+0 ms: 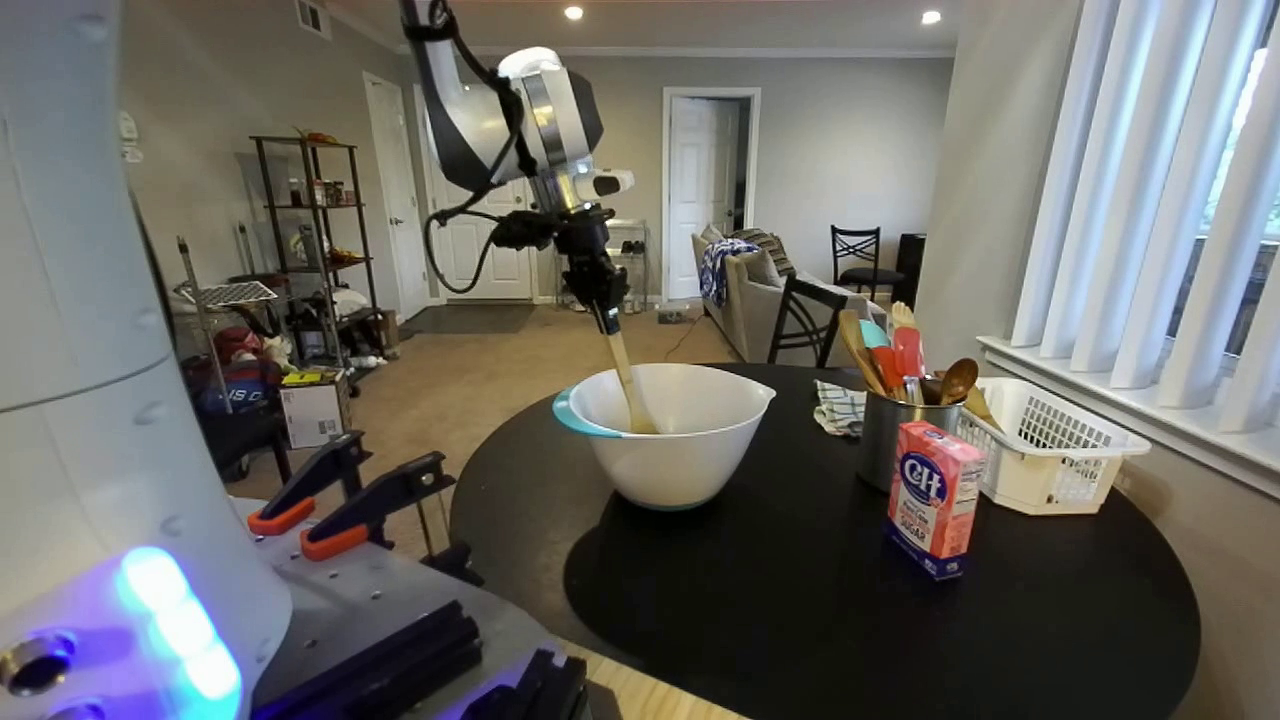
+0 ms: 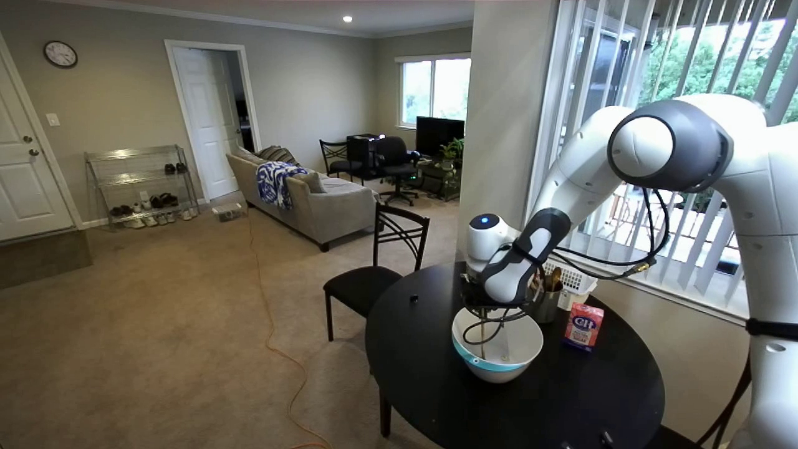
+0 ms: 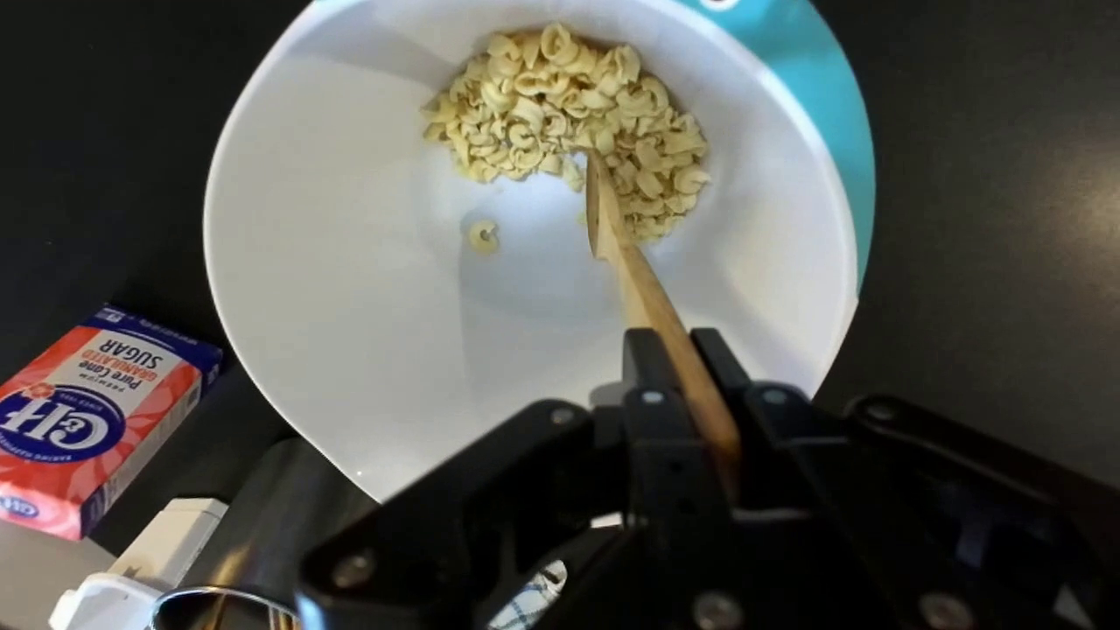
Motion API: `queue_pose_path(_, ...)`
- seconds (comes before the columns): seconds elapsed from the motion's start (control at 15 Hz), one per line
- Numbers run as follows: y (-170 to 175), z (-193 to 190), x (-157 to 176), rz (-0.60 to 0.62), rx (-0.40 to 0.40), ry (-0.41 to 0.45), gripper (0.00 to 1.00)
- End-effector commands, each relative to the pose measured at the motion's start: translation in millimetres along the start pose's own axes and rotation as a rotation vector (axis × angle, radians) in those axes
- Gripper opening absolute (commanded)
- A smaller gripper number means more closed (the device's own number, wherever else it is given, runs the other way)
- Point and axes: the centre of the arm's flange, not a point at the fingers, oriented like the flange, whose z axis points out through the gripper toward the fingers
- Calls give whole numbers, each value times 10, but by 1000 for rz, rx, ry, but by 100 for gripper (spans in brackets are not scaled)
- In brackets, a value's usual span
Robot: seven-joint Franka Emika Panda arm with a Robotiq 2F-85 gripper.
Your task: Use the wooden spoon to stir the bowl
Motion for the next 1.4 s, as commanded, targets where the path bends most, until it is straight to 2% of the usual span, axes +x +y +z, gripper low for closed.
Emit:
queue_pose_path(0.0, 201, -55, -133, 56, 35, 48, 5)
queue_pose_path(0.07, 198, -50, -131, 29, 40, 46, 5)
queue_pose_path(0.13, 133, 48, -7, 27, 22, 31, 12)
queue_pose_path(0.87, 125, 43, -35, 19, 22, 37, 12)
queue_pose_path(0.93, 158, 43, -4, 42, 18, 31, 5)
queue_pose_path(1.33, 219, 116, 117, 215, -54, -50, 5)
